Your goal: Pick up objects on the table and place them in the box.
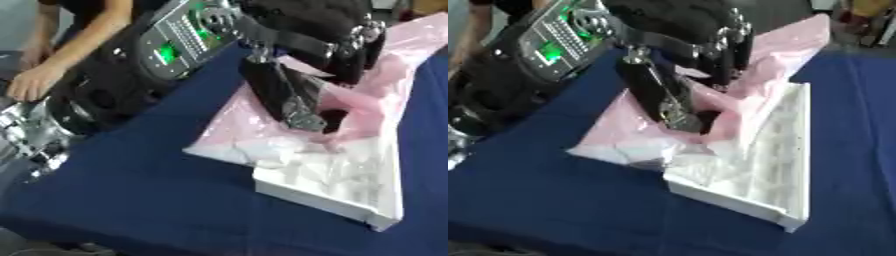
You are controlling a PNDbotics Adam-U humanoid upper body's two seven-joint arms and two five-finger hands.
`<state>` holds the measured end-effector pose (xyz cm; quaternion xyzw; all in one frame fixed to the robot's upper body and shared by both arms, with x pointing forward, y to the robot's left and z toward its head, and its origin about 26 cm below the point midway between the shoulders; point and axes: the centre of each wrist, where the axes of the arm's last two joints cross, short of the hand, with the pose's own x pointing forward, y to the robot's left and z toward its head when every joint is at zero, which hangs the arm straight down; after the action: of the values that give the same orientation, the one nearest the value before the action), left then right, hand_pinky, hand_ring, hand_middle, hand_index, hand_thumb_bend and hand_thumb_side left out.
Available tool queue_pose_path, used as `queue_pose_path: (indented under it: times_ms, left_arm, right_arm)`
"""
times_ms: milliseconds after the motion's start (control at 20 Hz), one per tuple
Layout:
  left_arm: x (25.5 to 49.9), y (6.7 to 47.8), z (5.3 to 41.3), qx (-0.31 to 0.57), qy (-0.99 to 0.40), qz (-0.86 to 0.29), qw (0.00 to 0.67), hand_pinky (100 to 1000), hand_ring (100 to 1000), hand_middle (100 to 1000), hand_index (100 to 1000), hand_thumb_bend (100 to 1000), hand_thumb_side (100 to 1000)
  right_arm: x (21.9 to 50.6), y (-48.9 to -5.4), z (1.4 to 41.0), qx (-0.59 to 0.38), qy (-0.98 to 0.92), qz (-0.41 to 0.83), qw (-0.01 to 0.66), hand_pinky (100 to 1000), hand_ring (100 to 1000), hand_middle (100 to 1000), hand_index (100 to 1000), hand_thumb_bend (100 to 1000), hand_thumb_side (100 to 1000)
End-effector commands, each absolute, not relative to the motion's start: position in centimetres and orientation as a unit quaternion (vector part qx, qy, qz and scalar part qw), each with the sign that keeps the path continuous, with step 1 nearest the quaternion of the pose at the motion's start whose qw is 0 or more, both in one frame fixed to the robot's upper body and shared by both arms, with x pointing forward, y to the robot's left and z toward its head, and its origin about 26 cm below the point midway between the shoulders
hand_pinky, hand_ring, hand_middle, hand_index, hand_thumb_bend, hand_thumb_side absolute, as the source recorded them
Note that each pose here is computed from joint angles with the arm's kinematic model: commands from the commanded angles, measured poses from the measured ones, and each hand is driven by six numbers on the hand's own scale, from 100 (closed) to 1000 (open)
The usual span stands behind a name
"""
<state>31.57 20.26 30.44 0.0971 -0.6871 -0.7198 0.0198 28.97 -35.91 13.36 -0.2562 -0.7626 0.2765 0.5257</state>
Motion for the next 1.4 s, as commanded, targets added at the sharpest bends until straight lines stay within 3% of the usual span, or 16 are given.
queue_pose_path:
  times_ms: [50, 500, 1400]
  left_arm:
    - [32.7, 20.3, 30.2, 0.134, -0.679, -0.721, 0.009, 100, 100, 100, 181, 100, 378]
    - [35.8, 21.1, 27.7, 0.176, -0.672, -0.719, 0.019, 100, 100, 100, 182, 100, 372]
    - [35.6, 20.5, 26.8, 0.161, -0.655, -0.738, -0.001, 100, 100, 100, 195, 100, 355]
  right_arm:
    - [29.3, -35.5, 14.5, -0.252, -0.775, 0.281, 0.507, 591, 686, 804, 939, 100, 697]
    - [29.7, -34.9, 15.0, -0.241, -0.784, 0.284, 0.496, 591, 686, 803, 939, 100, 698]
    - [29.6, -34.9, 15.0, -0.242, -0.785, 0.283, 0.496, 591, 686, 803, 939, 100, 697]
